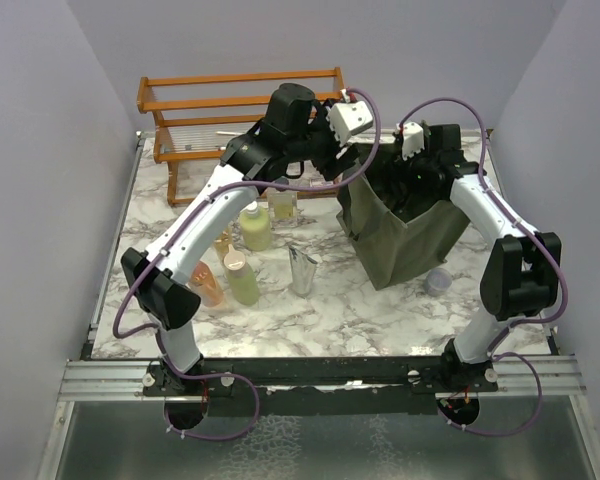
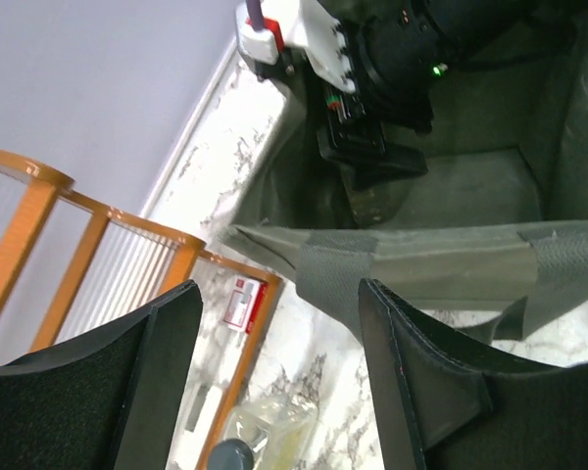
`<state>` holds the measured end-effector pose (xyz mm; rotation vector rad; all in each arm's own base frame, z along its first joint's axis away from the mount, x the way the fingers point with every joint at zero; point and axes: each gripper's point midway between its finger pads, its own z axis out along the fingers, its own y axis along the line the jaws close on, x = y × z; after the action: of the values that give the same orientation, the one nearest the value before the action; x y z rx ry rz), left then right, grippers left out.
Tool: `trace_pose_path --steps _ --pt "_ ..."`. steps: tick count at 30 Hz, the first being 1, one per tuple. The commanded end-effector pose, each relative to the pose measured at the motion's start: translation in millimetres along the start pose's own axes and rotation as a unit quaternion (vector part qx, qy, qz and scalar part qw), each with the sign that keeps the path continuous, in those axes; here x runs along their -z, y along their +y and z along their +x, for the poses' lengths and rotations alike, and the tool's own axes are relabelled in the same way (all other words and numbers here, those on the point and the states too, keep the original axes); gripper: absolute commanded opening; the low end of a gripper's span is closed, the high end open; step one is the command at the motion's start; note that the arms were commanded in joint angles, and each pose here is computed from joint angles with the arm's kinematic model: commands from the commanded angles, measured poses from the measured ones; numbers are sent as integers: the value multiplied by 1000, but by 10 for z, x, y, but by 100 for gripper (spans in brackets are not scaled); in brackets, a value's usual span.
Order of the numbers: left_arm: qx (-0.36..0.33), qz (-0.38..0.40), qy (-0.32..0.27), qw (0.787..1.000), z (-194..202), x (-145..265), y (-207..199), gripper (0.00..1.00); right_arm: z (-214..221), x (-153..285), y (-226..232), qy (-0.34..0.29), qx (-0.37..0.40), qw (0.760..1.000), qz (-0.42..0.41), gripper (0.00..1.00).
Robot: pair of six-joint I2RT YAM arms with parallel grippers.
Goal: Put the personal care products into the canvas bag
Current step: Place the care product in the canvas bag.
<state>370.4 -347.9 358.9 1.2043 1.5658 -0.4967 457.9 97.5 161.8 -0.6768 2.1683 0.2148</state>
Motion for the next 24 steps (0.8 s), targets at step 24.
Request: trace_pose_path --steps 24 --pt "15 30 -40 999 -5 -1135 239 76 -584 325 18 -97 26 995 1 16"
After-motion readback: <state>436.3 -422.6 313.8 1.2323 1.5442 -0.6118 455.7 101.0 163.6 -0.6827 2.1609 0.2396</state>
